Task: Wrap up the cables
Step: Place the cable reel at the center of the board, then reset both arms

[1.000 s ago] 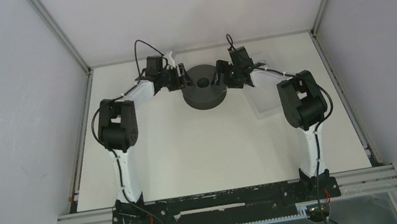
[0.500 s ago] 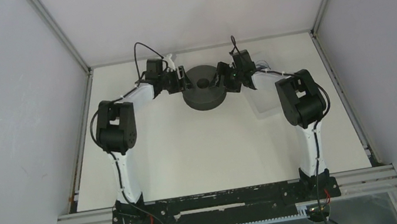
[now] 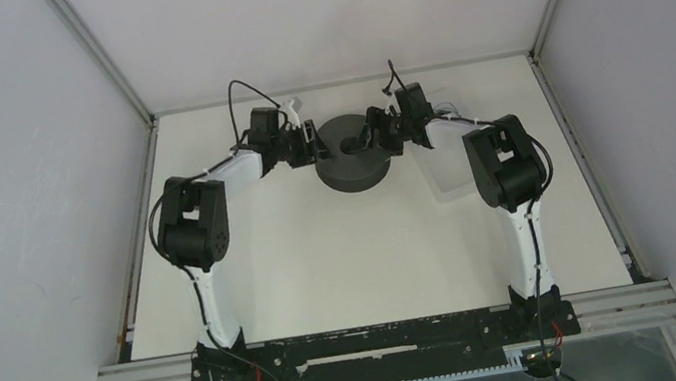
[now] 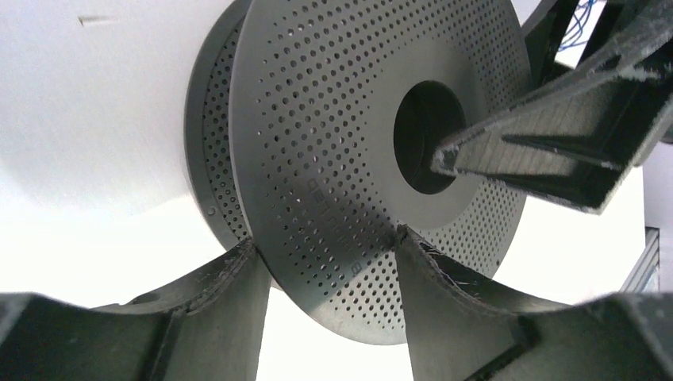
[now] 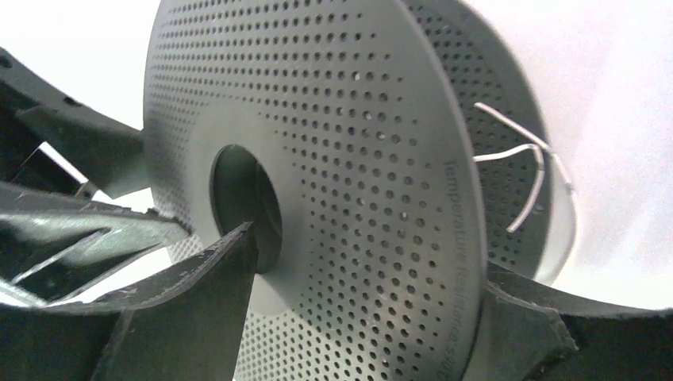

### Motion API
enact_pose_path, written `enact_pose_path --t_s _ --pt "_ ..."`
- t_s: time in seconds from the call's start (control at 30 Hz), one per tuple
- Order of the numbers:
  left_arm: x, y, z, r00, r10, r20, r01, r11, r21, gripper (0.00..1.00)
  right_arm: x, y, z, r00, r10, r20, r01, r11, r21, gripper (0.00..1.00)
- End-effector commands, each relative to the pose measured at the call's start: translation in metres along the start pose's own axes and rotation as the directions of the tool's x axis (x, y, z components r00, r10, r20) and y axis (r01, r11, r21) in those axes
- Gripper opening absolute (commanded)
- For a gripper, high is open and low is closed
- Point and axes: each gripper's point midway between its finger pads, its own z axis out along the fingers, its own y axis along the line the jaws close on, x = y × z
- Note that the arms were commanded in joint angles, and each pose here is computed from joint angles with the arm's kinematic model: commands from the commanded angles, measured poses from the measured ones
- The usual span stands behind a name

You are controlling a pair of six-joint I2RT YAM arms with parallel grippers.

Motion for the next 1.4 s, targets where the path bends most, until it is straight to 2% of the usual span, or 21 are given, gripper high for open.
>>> enact_pose_path --t_s 0.0,0.13,0.4,0.67,0.9,1.17,1.37 --pt "-0.012 -0.034 -0.024 0.996 0.039 0.078 -0.045 0.997 0.067 0.60 -0.029 0.017 -0.022 0.986 -0.156 0.065 0.154 0.988 0.027 0.80" --pt "-0.001 -0.041 -0.028 0.997 0.034 0.076 -0.041 0.995 0.087 0.57 -0.035 0.006 -0.037 0.980 -0.187 0.071 0.177 0.976 0.129 0.83" --pt "0.037 -0.056 -0.030 0.998 0.058 0.035 -0.062 0.990 0.125 0.55 -0.042 0.001 -0.047 0.954 -0.297 0.039 0.282 0.932 0.226 0.84" --pt "0.074 -0.077 -0.028 0.983 0.182 -0.021 -0.176 0.967 0.182 0.53 -0.058 -0.006 -0.049 0.897 -0.442 0.008 0.413 0.845 0.339 0.85" --pt "0.086 -0.064 -0.049 0.964 0.267 -0.007 -0.265 0.958 0.109 0.62 -0.077 -0.002 -0.079 0.831 -0.554 0.044 0.483 0.759 0.436 0.86" --pt "0.071 -0.051 -0.085 0.924 0.378 0.049 -0.379 0.925 0.007 0.73 -0.100 0.023 -0.130 0.736 -0.667 0.111 0.527 0.668 0.525 0.88" --pt "0.009 -0.029 -0.147 0.880 0.422 0.217 -0.390 0.904 -0.176 0.77 -0.109 0.060 -0.213 0.622 -0.743 0.246 0.529 0.631 0.568 0.91"
